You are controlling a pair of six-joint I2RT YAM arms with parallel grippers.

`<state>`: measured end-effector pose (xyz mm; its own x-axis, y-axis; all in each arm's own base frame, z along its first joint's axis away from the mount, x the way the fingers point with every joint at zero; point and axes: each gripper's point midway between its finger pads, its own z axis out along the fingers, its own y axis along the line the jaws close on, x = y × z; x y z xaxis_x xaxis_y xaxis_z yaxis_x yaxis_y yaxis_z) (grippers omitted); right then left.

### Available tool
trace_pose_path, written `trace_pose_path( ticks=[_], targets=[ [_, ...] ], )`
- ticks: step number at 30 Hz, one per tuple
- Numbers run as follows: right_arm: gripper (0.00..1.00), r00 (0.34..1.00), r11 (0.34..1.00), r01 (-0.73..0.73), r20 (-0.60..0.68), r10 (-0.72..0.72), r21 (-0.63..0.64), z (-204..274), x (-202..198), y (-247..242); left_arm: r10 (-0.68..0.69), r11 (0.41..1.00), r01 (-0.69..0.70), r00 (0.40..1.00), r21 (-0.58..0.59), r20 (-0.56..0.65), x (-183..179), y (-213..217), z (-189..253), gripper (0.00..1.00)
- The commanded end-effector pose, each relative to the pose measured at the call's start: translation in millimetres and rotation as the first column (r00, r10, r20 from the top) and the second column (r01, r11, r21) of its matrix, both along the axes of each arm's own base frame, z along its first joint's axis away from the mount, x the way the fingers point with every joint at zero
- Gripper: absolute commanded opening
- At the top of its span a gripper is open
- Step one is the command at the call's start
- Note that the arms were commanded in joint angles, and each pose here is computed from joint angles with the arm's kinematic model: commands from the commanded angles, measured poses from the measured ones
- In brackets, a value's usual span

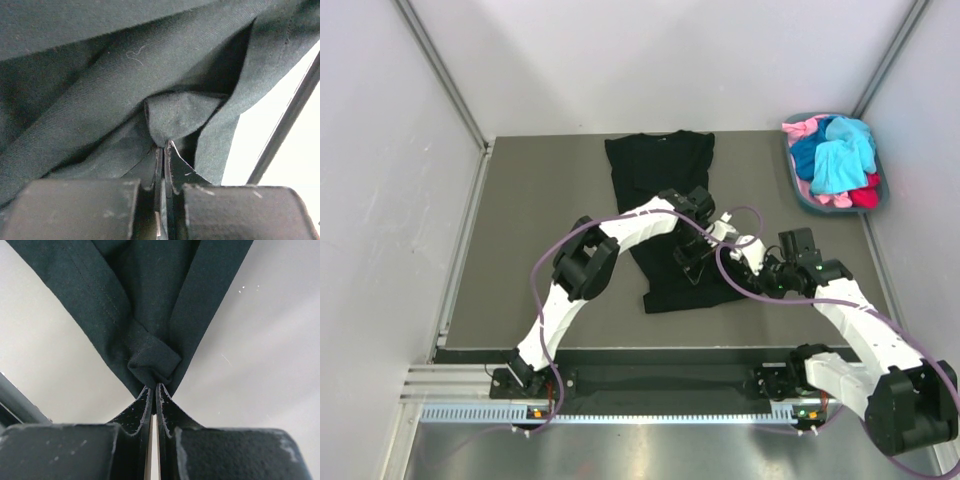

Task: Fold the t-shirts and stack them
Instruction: Flatten the tshirt out

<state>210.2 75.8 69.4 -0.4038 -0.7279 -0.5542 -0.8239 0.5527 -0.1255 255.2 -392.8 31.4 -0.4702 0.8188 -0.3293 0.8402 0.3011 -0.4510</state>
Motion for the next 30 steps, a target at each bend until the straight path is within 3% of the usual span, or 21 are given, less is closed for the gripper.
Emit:
trace_pose_path(
  ticks=[1,5,8,15,21,25,28,30],
  targets=[
    [0.0,1.0,1.0,0.004,0.021,-0.004,0.01,8,6,-1,-0.013,0.999,0.014,0.999,-0.036,0.032,2,-5,23,0.0],
    [0.0,1.0,1.0,0.012,0.018,-0.012,0.006,7,7,-3,0.028,0.999,-0.023,0.993,-0.041,0.113,12,10,46,0.0],
    [0.0,1.0,1.0,0.018,0.022,-0.018,0.007,7,7,-5,0.134,0.989,-0.117,0.969,-0.091,0.208,37,44,88,0.0],
    [0.01,0.999,0.999,-0.009,0.037,0.008,0.036,14,5,1,0.348,0.936,-0.312,0.893,-0.163,0.284,75,131,127,0.0],
    [0.14,0.994,0.991,-0.095,0.054,0.09,0.092,29,-7,13,0.426,0.904,-0.379,0.845,-0.2,0.325,75,170,147,0.0],
    [0.3,0.985,0.986,-0.14,0.118,0.129,0.092,44,-9,15,0.469,0.883,-0.429,0.788,-0.192,0.399,73,202,162,0.0],
    [0.34,0.974,0.986,-0.146,0.186,0.129,0.083,60,0,14,0.494,0.859,-0.492,0.725,-0.141,0.479,72,237,177,0.0],
    [0.37,0.966,0.986,-0.141,0.229,0.117,0.091,70,12,17,0.499,0.83,-0.547,0.64,-0.11,0.584,74,268,193,0.0]
  ],
)
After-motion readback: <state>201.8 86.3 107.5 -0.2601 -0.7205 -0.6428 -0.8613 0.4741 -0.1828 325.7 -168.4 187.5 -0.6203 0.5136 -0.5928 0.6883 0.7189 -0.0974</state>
